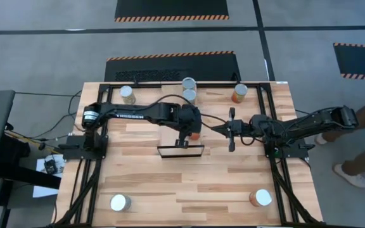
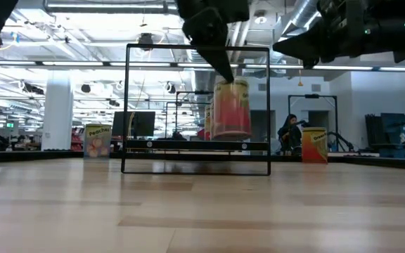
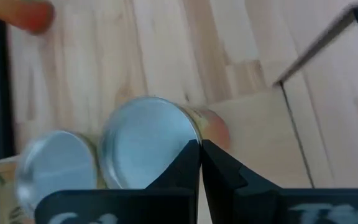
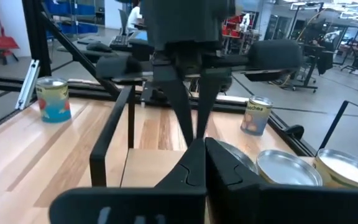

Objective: Pick and place cans onto a shelf
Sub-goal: Put the bottom canned green peas on the shelf, then align the canned green peas with the other canned green peas on the shelf

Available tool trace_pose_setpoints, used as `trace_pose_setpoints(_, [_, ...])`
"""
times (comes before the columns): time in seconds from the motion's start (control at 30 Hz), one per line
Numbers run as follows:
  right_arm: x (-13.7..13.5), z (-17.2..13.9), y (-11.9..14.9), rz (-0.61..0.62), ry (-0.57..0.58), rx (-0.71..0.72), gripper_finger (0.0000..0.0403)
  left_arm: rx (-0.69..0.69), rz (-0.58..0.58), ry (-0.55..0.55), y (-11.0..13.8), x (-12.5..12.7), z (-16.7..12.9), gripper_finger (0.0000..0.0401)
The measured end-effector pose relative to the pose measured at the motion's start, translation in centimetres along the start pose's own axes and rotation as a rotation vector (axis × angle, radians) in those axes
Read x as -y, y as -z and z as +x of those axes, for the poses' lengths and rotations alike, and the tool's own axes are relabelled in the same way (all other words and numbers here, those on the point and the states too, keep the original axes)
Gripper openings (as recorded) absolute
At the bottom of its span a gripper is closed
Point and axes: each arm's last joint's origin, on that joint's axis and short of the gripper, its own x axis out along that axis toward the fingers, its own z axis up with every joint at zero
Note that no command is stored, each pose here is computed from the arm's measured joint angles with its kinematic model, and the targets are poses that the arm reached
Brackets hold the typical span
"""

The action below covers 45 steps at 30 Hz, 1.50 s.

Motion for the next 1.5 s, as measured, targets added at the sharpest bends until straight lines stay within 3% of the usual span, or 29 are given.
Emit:
trace_pose_setpoints(1.07, [0.01, 0.0, -0.08, 0.021, 0.0, 0.008, 0.001, -0.042, -0.091, 0.0, 0.47, -0.37, 0.4, 0.0001])
trace_pose_setpoints(1.5, [0.0, 0.0, -0.07, 0.02, -0.001, 0.008, 0.001, -0.02, -0.098, -0.002, 0.23, -0.36, 0.27, 0.005])
